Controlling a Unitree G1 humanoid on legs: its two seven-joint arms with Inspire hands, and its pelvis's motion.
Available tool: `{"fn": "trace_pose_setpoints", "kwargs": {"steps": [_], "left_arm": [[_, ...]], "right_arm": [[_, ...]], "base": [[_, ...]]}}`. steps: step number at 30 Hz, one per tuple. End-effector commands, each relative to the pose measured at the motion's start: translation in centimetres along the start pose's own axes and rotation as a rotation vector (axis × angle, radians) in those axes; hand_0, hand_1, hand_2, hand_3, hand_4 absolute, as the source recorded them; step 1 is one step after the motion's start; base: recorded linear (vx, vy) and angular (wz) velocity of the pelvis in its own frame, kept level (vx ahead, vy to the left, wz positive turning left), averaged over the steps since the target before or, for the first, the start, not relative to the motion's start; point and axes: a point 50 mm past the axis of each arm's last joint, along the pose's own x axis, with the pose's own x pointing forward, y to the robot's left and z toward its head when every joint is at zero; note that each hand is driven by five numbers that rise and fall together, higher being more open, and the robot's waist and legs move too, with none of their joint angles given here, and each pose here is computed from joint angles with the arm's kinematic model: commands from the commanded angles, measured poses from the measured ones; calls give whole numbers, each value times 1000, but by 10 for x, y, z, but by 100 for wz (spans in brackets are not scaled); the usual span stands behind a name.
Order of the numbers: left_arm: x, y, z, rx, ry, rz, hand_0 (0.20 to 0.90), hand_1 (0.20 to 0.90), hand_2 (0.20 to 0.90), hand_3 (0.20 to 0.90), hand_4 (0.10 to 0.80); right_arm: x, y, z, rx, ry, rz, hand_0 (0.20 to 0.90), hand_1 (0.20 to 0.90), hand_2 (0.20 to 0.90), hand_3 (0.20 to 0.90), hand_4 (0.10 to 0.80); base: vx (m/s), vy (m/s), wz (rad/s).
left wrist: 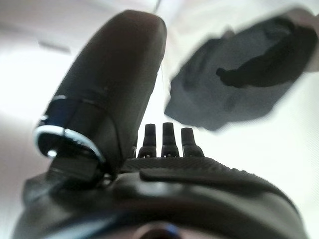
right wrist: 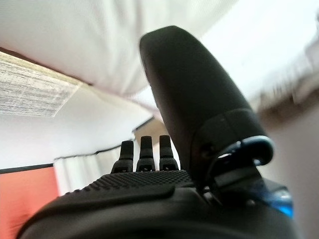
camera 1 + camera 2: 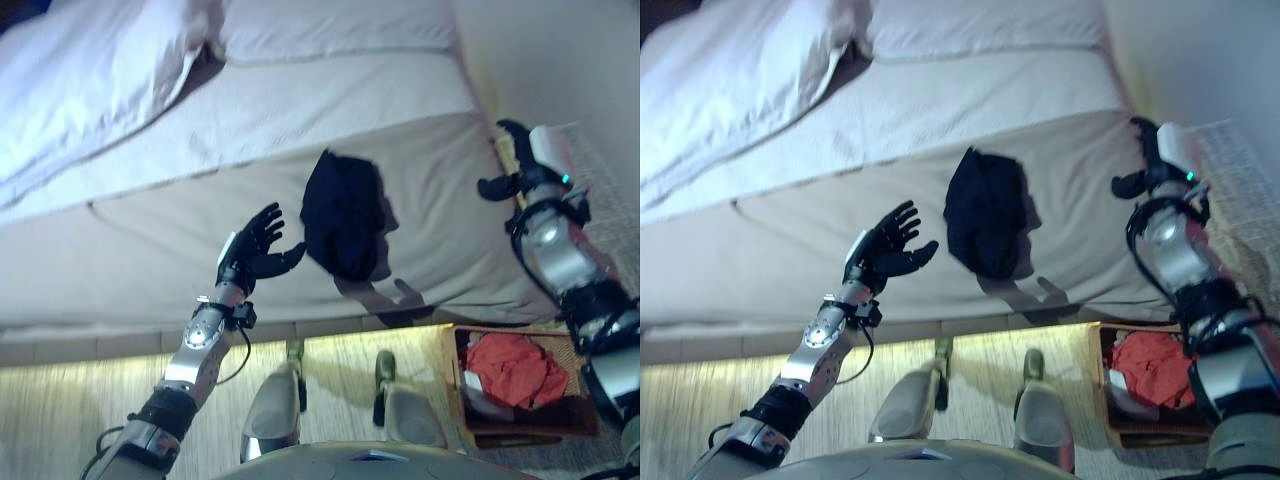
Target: Pick up the clothes from the bed and place them into the basket
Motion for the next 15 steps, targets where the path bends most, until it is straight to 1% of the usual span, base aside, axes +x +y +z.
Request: {"fn": "trace_pose_setpoints", "kwargs": {"steps": [1, 6, 9, 15], "left_arm": [[5, 0, 36, 3, -195, -15, 900, 900, 900, 900, 800], [2, -5, 41, -44, -246, -20, 900, 900, 900, 900, 800], [-3, -8, 42, -59, -265, -29, 900, 900, 900, 900, 800], [-11, -11, 57, -102, -362, -11, 900, 900, 900, 900, 800]], "right_arm": [[19, -38, 59, 62, -181, -93, 900, 900, 900, 900, 800], [28, -38, 72, 14, -154, -104, 900, 900, 900, 900, 800], [30, -40, 78, -13, -137, -122, 900, 900, 900, 900, 800], [38, -55, 92, -43, -87, -157, 900, 900, 900, 900, 800]], "base": [[-43, 4, 49], [-27, 20, 45], [39, -7, 50], [-46, -11, 22]]}}
